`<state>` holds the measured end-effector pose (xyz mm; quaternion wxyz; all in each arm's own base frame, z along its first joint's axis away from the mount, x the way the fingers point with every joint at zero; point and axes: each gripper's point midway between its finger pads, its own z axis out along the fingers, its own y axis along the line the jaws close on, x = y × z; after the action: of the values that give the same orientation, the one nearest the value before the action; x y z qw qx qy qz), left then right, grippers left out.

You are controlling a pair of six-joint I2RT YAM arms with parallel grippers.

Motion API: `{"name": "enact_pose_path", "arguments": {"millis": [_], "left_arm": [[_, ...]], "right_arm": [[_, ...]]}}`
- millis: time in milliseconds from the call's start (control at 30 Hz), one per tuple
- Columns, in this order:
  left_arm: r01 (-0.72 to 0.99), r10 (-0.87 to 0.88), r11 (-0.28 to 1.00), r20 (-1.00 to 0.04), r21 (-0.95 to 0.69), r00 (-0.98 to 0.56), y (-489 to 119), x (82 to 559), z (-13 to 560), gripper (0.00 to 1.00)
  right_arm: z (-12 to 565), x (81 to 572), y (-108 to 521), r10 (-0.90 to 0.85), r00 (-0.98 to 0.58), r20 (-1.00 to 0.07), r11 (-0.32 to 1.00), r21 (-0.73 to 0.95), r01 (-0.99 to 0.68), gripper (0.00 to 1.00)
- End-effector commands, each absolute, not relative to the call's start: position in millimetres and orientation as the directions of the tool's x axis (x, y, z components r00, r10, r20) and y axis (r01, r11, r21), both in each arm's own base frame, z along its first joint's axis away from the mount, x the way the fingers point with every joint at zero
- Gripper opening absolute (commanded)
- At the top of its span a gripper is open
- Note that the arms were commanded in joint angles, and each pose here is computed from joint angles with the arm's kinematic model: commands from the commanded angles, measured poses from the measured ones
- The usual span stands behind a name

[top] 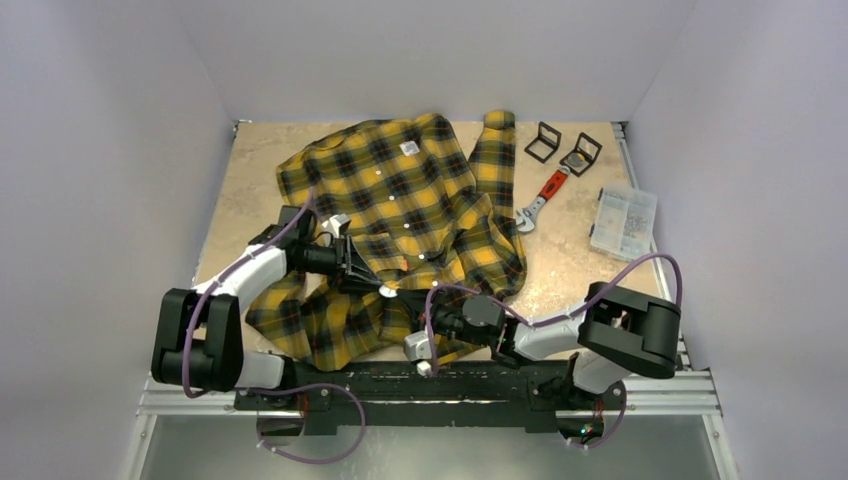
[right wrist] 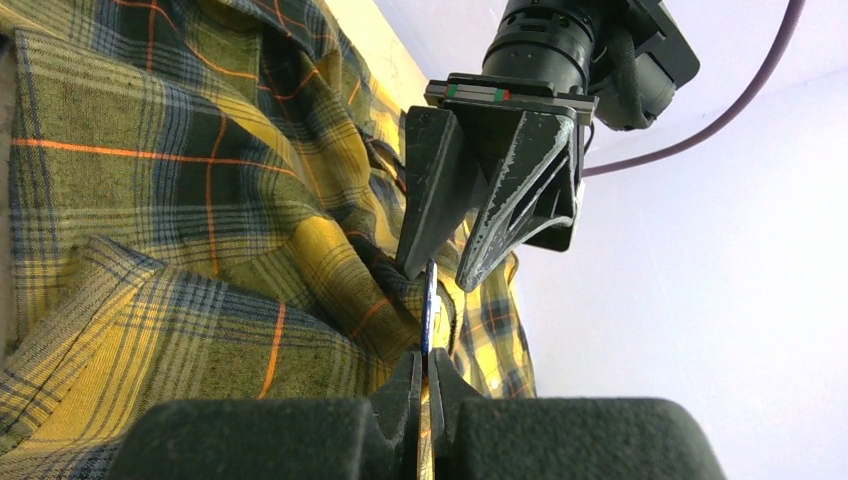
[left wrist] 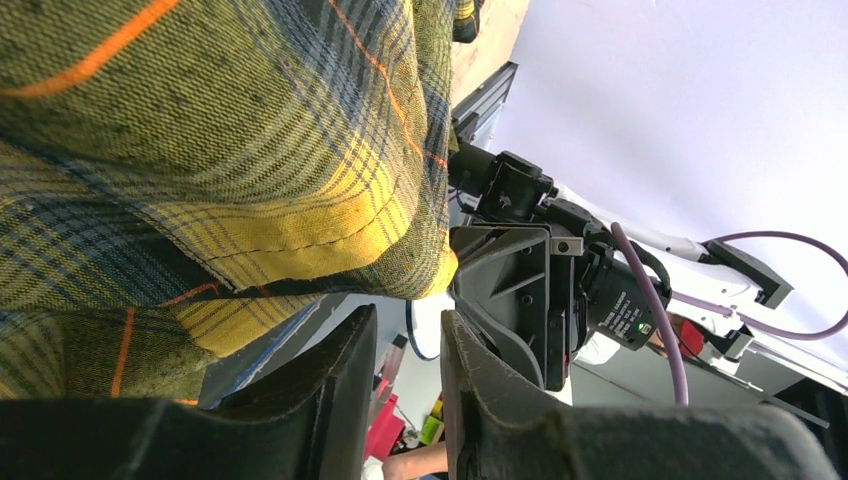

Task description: Remove the brooch from the garment

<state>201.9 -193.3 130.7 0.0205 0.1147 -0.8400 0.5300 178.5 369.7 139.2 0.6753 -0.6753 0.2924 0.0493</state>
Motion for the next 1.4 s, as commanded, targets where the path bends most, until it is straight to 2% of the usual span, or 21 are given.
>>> {"name": "enact_pose_path", "arguments": {"millis": [0, 100, 167, 267, 333, 500, 600, 733, 867, 1000, 1067, 1200, 1367], "left_arm": [[-0.204, -0.155, 0.396, 0.154, -0.895, -0.976, -197, 201, 135, 0.31], [-0.176, -0.137, 0.379, 0.133, -0.909, -0.982, -199, 201, 141, 0.37], [-0.115, -0.122, 0.374, 0.073, -0.92, -0.99, -197, 206, 150, 0.44], [-0.002, -0.109, 0.403, -0.046, -0.915, -0.993, -189, 220, 163, 0.57], [0.088, -0.111, 0.444, -0.152, -0.892, -0.982, -180, 235, 173, 0.64], [0.247, -0.157, 0.521, -0.376, -0.817, -0.913, -157, 256, 188, 0.69], [0.348, -0.121, 0.592, -0.508, -0.727, -0.853, -147, 254, 193, 0.72], [0.502, -0.018, 0.691, -0.707, -0.52, -0.707, -130, 252, 203, 0.74], [0.671, 0.229, 0.729, -0.877, -0.133, -0.423, -118, 251, 211, 0.72], [0.779, 0.49, 0.577, -0.867, 0.246, -0.089, -128, 234, 202, 0.7], [0.791, 0.572, 0.459, -0.816, 0.405, 0.085, -134, 225, 189, 0.69], [0.74, 0.629, 0.263, -0.692, 0.619, 0.355, -149, 214, 178, 0.66], [0.595, 0.605, 0.06, -0.503, 0.801, 0.616, -171, 205, 164, 0.6]], "right_arm": [[167, 178, 373, -0.287, 0.849, -0.444, 0.172, -0.896, -0.41, 0.0], [171, 179, 374, -0.278, 0.813, -0.511, 0.208, -0.858, -0.469, 0.0], [178, 179, 378, -0.261, 0.77, -0.582, 0.236, -0.812, -0.533, 0.0], [174, 173, 386, -0.245, 0.66, -0.71, 0.207, -0.704, -0.68, 0.0], [171, 167, 389, -0.235, 0.556, -0.797, 0.174, -0.597, -0.783, 0.0], [158, 165, 393, -0.262, 0.202, -0.944, 0.147, -0.246, -0.958, 0.0], [149, 184, 390, -0.269, -0.048, -0.962, 0.19, -0.004, -0.982, 0.0], [149, 200, 389, -0.241, -0.348, -0.906, 0.205, 0.303, -0.931, 0.0], [158, 201, 392, -0.2, -0.564, -0.801, 0.156, 0.542, -0.826, 0.0], [171, 207, 392, -0.143, -0.695, -0.704, 0.128, 0.683, -0.719, 0.0], [178, 210, 392, -0.134, -0.716, -0.685, 0.115, 0.707, -0.698, 0.0], [179, 211, 391, -0.15, -0.787, -0.599, 0.087, 0.784, -0.614, 0.0], [172, 209, 389, -0.185, -0.851, -0.492, 0.042, 0.861, -0.507, 0.0]]}}
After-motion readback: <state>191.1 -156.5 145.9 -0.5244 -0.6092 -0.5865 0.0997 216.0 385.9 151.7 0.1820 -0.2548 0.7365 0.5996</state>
